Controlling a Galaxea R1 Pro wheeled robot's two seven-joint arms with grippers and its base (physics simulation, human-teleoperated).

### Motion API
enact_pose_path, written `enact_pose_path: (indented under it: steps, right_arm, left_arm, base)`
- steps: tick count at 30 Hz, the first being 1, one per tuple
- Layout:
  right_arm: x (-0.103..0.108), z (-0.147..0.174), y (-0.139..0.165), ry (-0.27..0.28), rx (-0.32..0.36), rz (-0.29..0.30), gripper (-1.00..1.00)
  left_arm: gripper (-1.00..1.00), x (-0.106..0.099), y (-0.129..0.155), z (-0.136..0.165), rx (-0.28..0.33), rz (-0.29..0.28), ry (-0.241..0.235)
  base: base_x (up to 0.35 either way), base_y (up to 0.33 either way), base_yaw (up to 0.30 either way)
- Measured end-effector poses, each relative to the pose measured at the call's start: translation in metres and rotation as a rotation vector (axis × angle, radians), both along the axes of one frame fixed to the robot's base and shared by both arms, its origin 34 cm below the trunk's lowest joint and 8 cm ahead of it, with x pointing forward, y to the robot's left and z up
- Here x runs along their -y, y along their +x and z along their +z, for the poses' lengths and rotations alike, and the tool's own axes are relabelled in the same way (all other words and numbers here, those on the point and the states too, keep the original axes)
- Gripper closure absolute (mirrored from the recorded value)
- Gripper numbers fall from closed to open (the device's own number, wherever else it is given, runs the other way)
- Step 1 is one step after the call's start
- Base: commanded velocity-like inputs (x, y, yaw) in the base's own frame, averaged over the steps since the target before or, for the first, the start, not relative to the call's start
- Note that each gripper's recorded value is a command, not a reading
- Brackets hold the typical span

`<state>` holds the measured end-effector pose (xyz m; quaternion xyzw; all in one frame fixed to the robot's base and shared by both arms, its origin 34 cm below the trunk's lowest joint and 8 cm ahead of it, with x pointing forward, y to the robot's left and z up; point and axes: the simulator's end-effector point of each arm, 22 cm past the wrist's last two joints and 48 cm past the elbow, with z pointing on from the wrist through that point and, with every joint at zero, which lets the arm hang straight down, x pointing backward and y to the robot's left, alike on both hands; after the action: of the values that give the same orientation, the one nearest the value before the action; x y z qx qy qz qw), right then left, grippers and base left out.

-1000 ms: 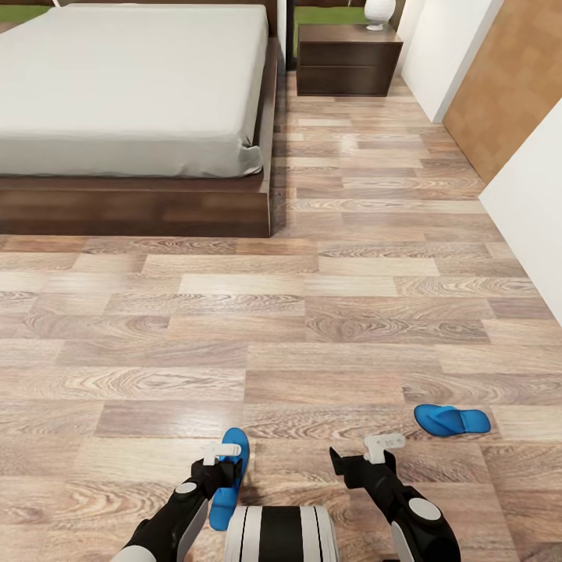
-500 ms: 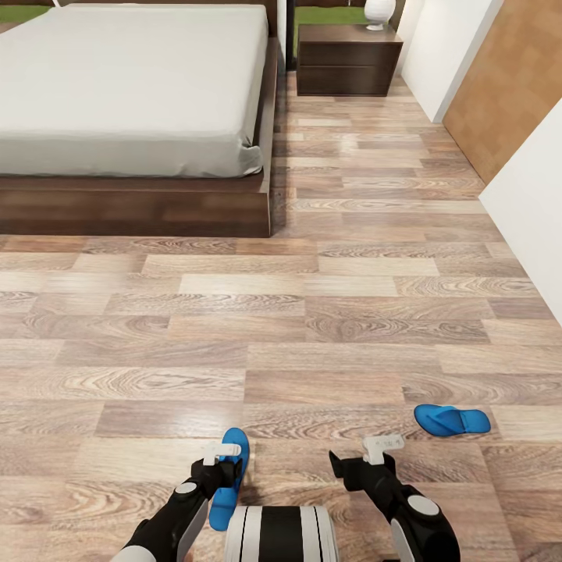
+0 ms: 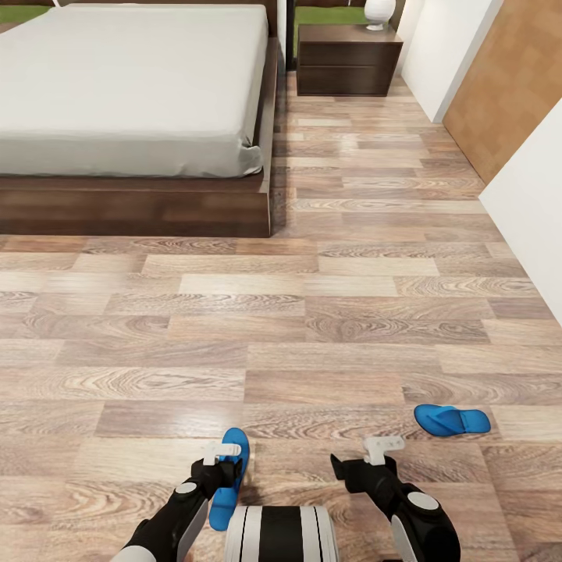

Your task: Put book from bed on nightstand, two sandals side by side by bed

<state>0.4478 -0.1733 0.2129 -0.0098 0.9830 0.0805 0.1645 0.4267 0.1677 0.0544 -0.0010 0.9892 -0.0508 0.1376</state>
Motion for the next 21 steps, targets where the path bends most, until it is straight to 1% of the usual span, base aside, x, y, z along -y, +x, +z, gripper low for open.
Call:
enact_pose_path:
  steps: [3,6,13,21]
  right_arm:
    - [0.002,0.000,0.000,-0.003,-0.004,-0.003,-1.00]
    - [0.010,-0.001,0.000,-0.013,-0.009,-0.017,-1.00]
    - [0.019,-0.002,0.001,-0.025,-0.015,-0.033,-1.00]
    - [0.022,-0.003,0.001,-0.028,-0.017,-0.039,-1.00]
  left_arm:
    - [-1.00,0.000,0.000,0.000,0.000,0.000,0.000]
    - [-1.00,0.000,0.000,0.000,0.000,0.000,0.000]
    - [-1.00,0.000,0.000,0.000,0.000,0.000,0.000]
    - [-1.00,0.000,0.000,0.000,0.000,0.000,0.000]
  base:
    - [0.000,0.000,0.000]
    - [0.000,0.000,0.000]
    - [0.000,0.000,0.000]
    - [0.000,0.000,0.000]
